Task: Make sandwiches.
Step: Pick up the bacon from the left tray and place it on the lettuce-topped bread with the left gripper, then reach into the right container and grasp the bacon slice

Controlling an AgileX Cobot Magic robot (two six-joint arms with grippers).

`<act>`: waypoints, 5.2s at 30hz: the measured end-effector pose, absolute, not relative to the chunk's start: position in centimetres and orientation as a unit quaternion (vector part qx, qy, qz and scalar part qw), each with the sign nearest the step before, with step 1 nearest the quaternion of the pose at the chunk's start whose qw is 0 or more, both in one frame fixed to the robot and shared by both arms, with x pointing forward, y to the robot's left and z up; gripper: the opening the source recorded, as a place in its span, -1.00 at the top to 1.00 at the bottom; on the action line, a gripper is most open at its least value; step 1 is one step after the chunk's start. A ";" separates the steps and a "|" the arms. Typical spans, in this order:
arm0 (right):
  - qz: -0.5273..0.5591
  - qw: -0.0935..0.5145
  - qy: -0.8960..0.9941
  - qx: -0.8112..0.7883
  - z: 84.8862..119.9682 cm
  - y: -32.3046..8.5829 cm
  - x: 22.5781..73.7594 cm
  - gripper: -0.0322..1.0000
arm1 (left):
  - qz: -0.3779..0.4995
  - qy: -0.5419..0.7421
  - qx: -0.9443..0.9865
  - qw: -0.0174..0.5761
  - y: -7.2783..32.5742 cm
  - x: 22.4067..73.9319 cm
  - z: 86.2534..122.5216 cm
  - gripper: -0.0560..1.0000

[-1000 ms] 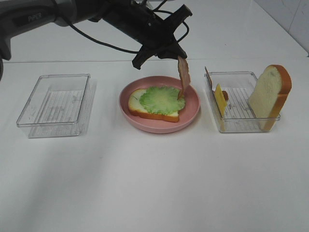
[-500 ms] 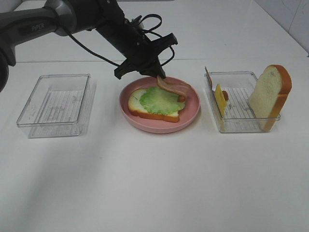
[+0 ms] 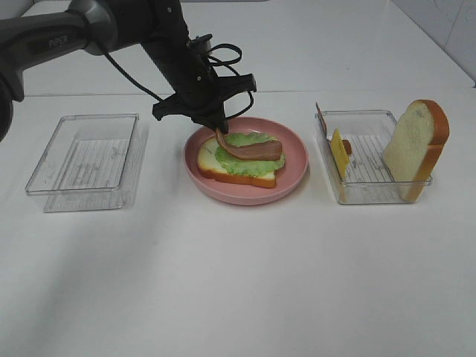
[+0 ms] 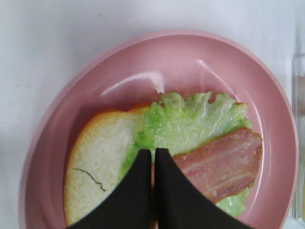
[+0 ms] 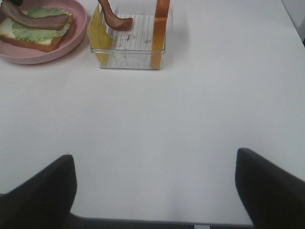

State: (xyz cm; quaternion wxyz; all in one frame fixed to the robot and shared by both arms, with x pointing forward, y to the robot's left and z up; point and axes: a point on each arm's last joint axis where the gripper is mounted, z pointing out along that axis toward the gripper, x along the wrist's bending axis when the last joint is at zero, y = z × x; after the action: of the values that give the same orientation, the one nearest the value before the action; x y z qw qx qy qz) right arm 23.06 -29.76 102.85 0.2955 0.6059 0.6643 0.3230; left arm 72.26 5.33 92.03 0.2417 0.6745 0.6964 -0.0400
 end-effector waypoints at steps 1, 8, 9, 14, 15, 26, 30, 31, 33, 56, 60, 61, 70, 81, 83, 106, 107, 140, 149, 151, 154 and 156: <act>0.323 0.295 0.664 0.606 102.9 -29.8 23.1 -0.76 | -0.041 0.697 0.674 0.241 5.3 72.3 91.9 0.89; 0.323 0.295 0.664 0.606 102.9 -29.8 23.1 -0.76 | -0.043 0.698 0.675 0.236 5.3 72.2 91.6 0.57; 0.323 0.295 0.664 0.606 102.9 -29.8 23.1 -0.76 | -0.043 0.698 0.675 0.236 5.3 72.2 91.6 0.57; 0.323 0.295 0.664 0.606 102.9 -29.8 23.1 -0.76 | -0.043 0.697 0.676 0.235 5.3 72.2 91.6 -0.42; 0.323 0.295 0.664 0.606 102.9 -29.8 23.1 -0.76 | -0.042 0.694 0.679 0.237 5.3 72.2 91.9 -0.76; 0.323 0.295 0.664 0.606 102.9 -29.8 23.1 -0.76 | -0.010 0.640 0.716 0.277 5.9 71.1 99.1 -0.98; 0.323 0.295 0.664 0.606 102.8 -29.8 23.1 -0.76 | 0.016 0.620 0.741 0.257 6.8 70.2 101.7 -0.98; 0.323 0.295 0.664 0.606 102.8 -29.8 23.1 -0.76 | 0.026 0.611 0.751 0.248 7.0 69.9 102.3 -0.98; 0.323 0.295 0.664 0.606 102.8 -29.8 23.1 -0.76 | 0.038 0.597 0.769 0.224 7.6 69.4 103.1 -0.98; 0.323 0.295 0.664 0.606 102.8 -29.8 23.1 -0.76 | 0.127 0.563 0.800 0.166 13.6 61.4 110.9 -0.98; 0.323 0.295 0.664 0.606 102.9 -29.8 23.1 -0.76 | 0.107 0.589 0.793 0.116 17.0 59.4 109.1 -0.98; 0.323 0.295 0.664 0.606 102.9 -29.8 23.1 -0.76 | 0.107 0.589 0.793 0.116 17.0 59.4 109.1 -0.98; 0.323 0.295 0.664 0.606 102.9 -29.8 23.1 -0.76 | 0.092 0.649 0.752 0.073 24.2 52.7 108.0 -0.98; 0.323 0.295 0.664 0.606 102.9 -29.8 23.1 -0.76 | 0.130 0.671 0.720 0.120 27.4 44.2 107.9 -0.98; 0.323 0.295 0.664 0.606 102.9 -29.8 23.1 -0.76 | 0.139 0.671 0.716 0.133 27.6 42.6 107.7 -0.98; 0.323 0.295 0.664 0.606 102.9 -29.8 23.1 -0.76 | 0.294 0.623 0.636 0.347 30.2 26.7 108.0 -0.98; 0.323 0.295 0.664 0.606 102.9 -29.8 23.1 -0.76 | 0.295 0.623 0.635 0.348 30.2 26.5 107.6 -0.98; 0.323 0.295 0.664 0.606 102.9 -29.8 23.1 -0.76 | 0.345 0.595 0.611 0.392 30.0 23.1 105.7 -0.98; 0.323 0.295 0.664 0.606 102.9 -29.8 23.1 -0.76 | 0.353 0.602 0.601 0.390 30.0 23.0 105.7 -0.98; 0.323 0.295 0.664 0.606 102.9 -29.8 23.1 -0.76 | 0.353 0.602 0.601 0.390 30.0 23.0 105.7 -0.98; 0.323 0.295 0.664 0.606 102.9 -29.8 23.1 -0.76 | 0.353 0.602 0.601 0.390 30.0 23.0 105.7 -0.98; 0.323 0.295 0.664 0.606 102.8 -29.8 23.1 -0.76 | 0.353 0.602 0.601 0.390 30.0 23.0 105.7 -0.98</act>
State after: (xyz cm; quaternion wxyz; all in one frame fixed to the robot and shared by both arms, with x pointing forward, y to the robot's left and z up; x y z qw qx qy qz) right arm 23.06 -29.76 102.84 0.2952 0.6060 0.6644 0.3227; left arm 22.99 29.99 105.68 0.3895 0.6013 0.6016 0.3532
